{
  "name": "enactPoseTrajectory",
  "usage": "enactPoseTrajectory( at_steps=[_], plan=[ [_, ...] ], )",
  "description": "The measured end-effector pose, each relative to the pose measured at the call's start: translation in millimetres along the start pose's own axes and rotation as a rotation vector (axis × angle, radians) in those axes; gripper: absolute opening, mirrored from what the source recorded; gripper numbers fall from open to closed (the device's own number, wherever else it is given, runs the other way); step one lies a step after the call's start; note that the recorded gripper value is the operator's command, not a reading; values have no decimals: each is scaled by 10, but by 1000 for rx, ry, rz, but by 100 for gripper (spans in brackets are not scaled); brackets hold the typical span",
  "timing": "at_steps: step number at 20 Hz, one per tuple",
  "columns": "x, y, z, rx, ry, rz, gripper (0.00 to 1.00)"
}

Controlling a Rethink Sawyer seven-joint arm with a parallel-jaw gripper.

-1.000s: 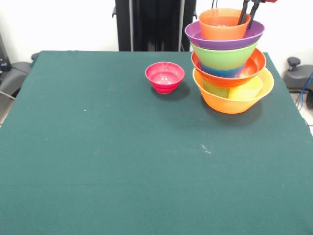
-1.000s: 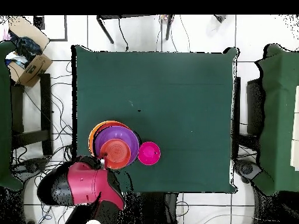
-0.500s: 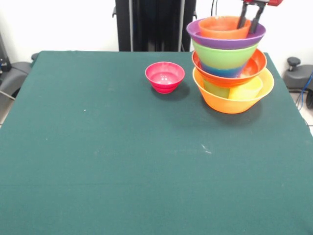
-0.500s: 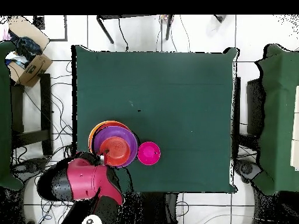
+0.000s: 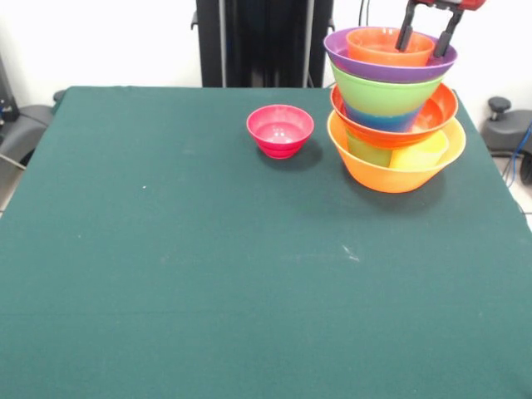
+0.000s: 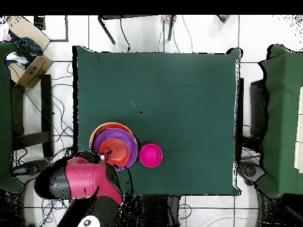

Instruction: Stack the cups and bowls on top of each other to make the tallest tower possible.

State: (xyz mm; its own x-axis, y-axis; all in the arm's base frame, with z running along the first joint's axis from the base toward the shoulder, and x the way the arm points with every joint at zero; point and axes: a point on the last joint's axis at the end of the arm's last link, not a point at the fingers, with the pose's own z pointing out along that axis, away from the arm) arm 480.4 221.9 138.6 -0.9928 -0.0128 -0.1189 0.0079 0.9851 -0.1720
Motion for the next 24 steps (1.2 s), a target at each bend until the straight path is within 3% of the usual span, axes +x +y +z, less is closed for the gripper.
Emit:
enactPoseTrajectory(
  at_steps=[4,16,24],
  plan=[
    [17,1,-12,3,18,3,100],
    [-14,2,-74,-4,9,10,100],
    [-71,-12,-357,-26,16,30,100]
  ],
)
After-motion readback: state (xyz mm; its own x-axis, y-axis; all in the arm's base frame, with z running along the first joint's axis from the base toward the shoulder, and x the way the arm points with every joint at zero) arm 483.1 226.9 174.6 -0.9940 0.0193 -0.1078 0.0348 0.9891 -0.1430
